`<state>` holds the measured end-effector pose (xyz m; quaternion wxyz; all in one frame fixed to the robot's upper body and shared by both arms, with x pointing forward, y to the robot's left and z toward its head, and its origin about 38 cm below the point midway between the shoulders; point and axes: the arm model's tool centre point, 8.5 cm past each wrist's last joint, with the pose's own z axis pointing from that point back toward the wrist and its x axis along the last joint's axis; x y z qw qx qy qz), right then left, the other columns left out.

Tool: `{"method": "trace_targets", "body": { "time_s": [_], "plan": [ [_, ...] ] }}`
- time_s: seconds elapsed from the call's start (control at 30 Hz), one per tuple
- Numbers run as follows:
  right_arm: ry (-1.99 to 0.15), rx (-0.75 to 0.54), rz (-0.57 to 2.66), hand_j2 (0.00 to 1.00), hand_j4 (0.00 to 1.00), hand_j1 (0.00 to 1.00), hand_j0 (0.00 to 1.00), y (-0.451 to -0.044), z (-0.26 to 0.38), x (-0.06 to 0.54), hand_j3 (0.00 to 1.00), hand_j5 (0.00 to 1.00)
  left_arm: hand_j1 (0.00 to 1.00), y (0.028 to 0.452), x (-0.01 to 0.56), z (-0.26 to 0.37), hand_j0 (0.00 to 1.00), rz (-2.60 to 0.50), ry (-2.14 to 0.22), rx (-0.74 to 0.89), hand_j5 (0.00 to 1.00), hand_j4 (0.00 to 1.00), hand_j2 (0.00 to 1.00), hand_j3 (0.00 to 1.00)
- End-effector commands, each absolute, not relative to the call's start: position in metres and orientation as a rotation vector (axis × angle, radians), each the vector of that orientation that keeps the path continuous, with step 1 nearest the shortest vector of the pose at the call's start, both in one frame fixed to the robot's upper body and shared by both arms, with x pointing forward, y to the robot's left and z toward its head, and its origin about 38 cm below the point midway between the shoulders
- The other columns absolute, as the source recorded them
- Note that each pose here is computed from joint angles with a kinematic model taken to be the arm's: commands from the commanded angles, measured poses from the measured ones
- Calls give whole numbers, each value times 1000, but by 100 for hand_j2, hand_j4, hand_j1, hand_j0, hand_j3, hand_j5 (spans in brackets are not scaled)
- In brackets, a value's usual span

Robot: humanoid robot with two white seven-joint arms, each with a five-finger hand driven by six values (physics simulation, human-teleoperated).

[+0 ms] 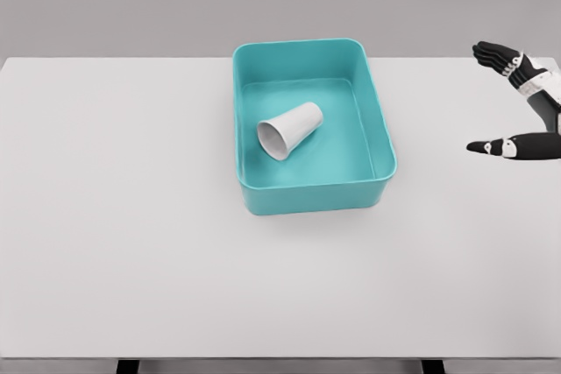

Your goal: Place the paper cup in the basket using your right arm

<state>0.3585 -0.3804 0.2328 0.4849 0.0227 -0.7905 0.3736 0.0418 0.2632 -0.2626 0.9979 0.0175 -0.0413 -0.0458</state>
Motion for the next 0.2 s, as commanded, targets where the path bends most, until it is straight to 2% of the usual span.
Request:
{"method": "trace_targets", "body": {
  "time_s": [0.0,0.17],
  "plan": [
    [-1923,96,909,100,100,100,100,-370,227,359,100,100,100,263,42,-263,100,-96,-82,35,100,100,100,100],
    [-1922,114,904,100,100,100,100,-365,223,359,100,100,100,263,42,-263,100,-92,-83,35,100,100,100,100]
  ]
}}
